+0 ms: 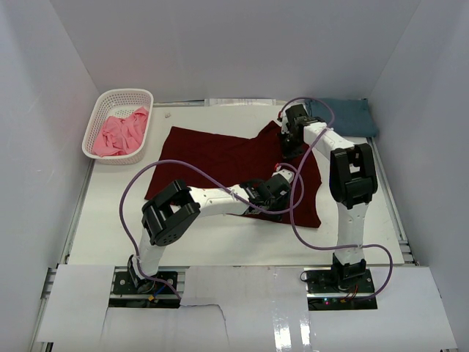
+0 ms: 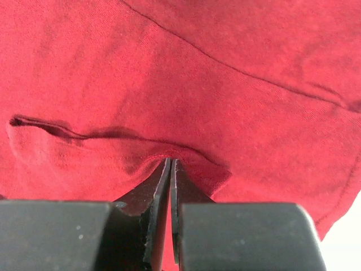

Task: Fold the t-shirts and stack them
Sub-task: Fold the flattened tshirt in 1/3 of the way, then grap the side of the flattened tshirt furthest away from the robot with both arms

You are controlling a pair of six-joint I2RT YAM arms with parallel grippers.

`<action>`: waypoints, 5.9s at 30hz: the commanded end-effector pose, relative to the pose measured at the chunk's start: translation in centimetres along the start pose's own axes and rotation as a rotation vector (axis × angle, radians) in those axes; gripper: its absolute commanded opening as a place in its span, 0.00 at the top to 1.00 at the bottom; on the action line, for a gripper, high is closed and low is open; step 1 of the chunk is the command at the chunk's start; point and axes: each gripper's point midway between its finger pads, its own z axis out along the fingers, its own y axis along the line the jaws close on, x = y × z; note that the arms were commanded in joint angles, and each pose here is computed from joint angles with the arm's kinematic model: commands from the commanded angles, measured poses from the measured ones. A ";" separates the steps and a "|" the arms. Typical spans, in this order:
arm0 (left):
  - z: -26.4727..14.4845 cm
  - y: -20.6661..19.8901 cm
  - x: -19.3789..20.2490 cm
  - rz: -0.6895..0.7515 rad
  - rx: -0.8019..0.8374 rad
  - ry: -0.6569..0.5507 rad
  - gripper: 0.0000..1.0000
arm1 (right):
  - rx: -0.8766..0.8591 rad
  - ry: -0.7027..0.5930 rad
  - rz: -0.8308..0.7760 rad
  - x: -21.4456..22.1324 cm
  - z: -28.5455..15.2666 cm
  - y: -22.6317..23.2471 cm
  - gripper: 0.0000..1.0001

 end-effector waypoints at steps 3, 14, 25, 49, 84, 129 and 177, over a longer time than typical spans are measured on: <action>0.9 0.6 5.3 0.010 -0.017 0.147 0.39 | -0.038 -0.083 -0.033 -2.8 0.5 0.5 0.91; 1.1 -0.2 6.0 0.014 0.008 0.162 0.39 | -0.016 -0.187 -0.044 -4.7 0.3 0.2 0.72; -2.9 -4.2 1.8 -0.022 0.095 0.084 0.35 | 0.128 -0.364 -0.034 -8.9 -5.9 -1.9 0.62; -15.1 34.2 -18.4 -0.402 -0.214 -0.311 0.13 | -0.065 -0.420 0.067 -13.1 -3.2 -4.9 0.49; -9.3 38.6 -16.3 -0.389 -0.272 -0.262 0.14 | -0.472 -0.504 0.074 -17.2 3.3 0.3 0.58; -9.1 26.4 -21.7 -0.241 0.246 -0.319 0.18 | -0.216 -0.475 -0.084 -14.8 4.6 -0.2 0.46; -10.4 28.4 -18.4 -0.396 0.049 -0.237 0.14 | -0.310 -0.606 -0.002 -19.5 -2.1 -2.4 0.44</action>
